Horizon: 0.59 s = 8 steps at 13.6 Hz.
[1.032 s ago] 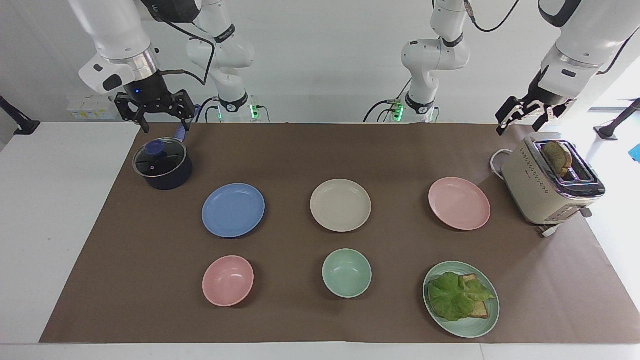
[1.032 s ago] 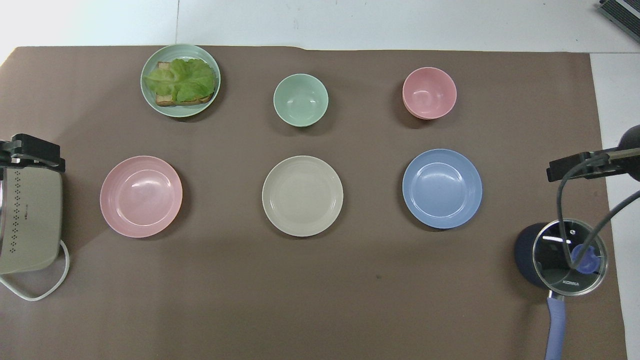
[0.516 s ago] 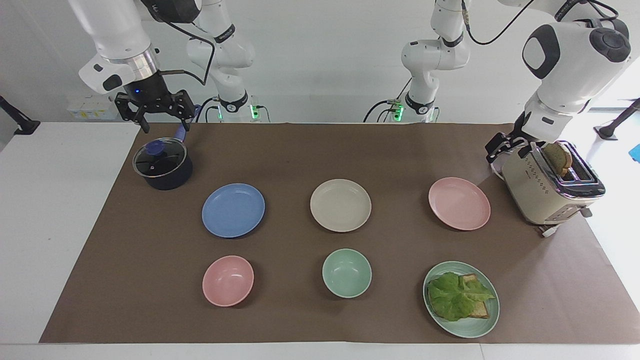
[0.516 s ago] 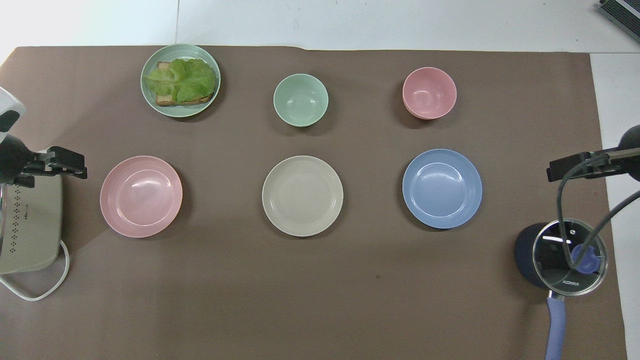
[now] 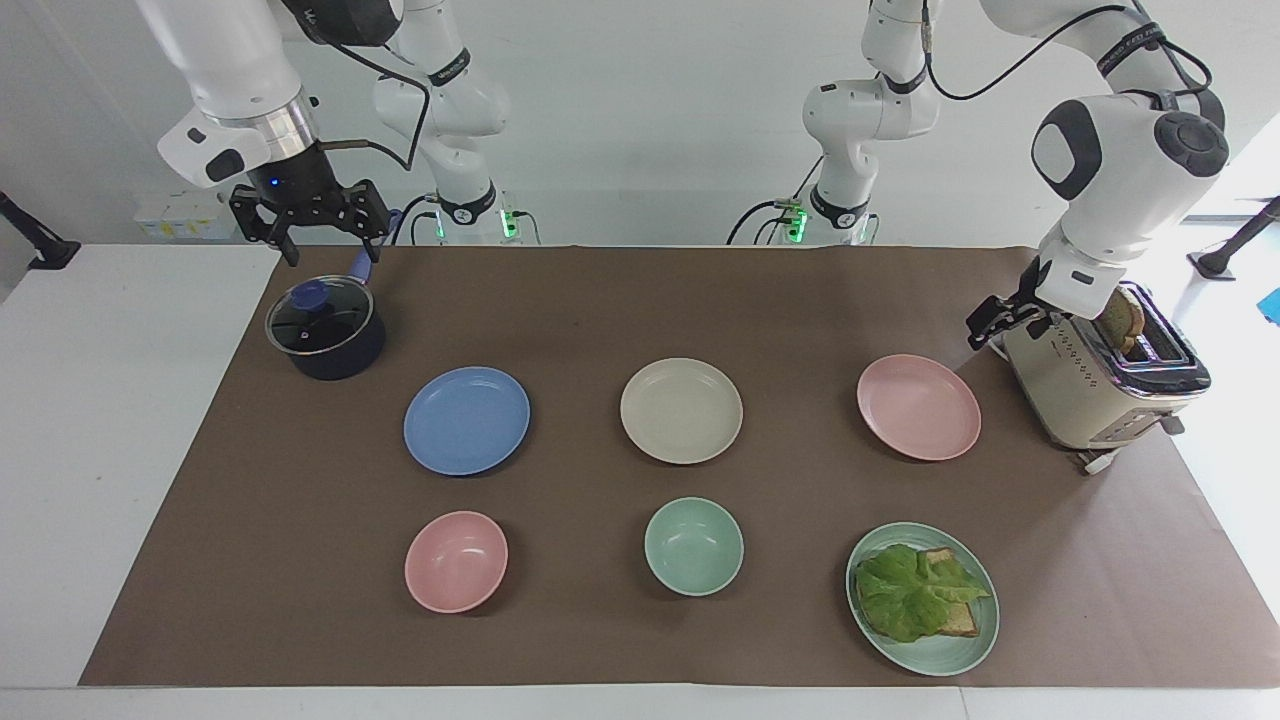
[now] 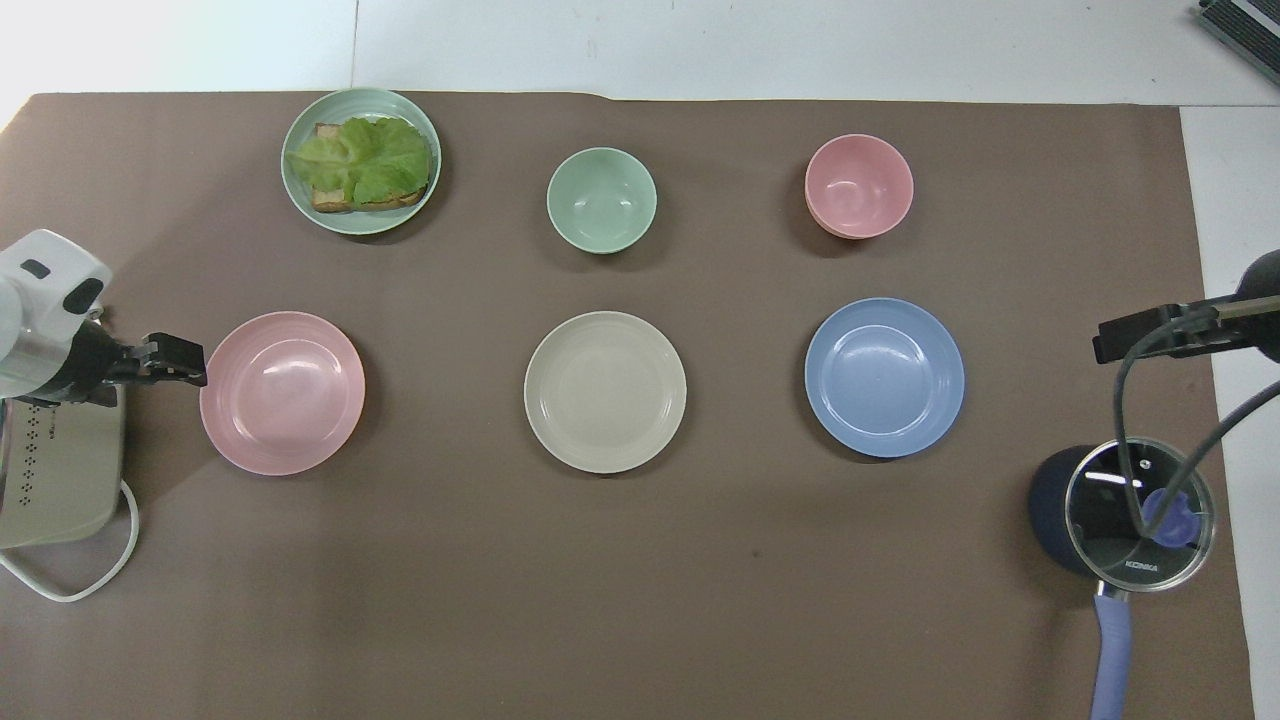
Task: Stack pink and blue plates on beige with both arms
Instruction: 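Reach the left gripper toward the rim of the pink plate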
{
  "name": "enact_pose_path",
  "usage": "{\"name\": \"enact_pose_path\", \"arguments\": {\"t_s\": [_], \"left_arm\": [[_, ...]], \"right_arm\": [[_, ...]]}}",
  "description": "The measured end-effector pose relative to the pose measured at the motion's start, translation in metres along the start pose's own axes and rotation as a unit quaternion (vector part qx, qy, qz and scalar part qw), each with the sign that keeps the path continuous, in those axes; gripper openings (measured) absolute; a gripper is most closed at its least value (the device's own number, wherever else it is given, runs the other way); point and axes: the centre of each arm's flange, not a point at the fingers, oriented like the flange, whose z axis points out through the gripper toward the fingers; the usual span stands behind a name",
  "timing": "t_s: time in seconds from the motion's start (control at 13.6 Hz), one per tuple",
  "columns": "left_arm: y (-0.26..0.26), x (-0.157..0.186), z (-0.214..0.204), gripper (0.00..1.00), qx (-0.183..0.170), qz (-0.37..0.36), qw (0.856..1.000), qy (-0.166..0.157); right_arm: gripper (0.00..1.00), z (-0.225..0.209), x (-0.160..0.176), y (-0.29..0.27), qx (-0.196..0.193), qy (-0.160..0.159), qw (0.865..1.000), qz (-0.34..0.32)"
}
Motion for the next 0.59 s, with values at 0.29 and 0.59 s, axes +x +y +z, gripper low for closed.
{"name": "enact_pose_path", "arguments": {"t_s": [0.29, 0.59], "left_arm": [[-0.017, 0.006, 0.060, 1.00, 0.003, -0.017, 1.000, -0.023], [-0.031, 0.001, 0.090, 1.00, 0.002, -0.029, 0.999, -0.030]], "right_arm": [[1.00, 0.000, 0.000, 0.000, 0.000, 0.000, 1.000, 0.000], [1.00, 0.000, 0.000, 0.000, 0.000, 0.000, 1.000, 0.000]]}}
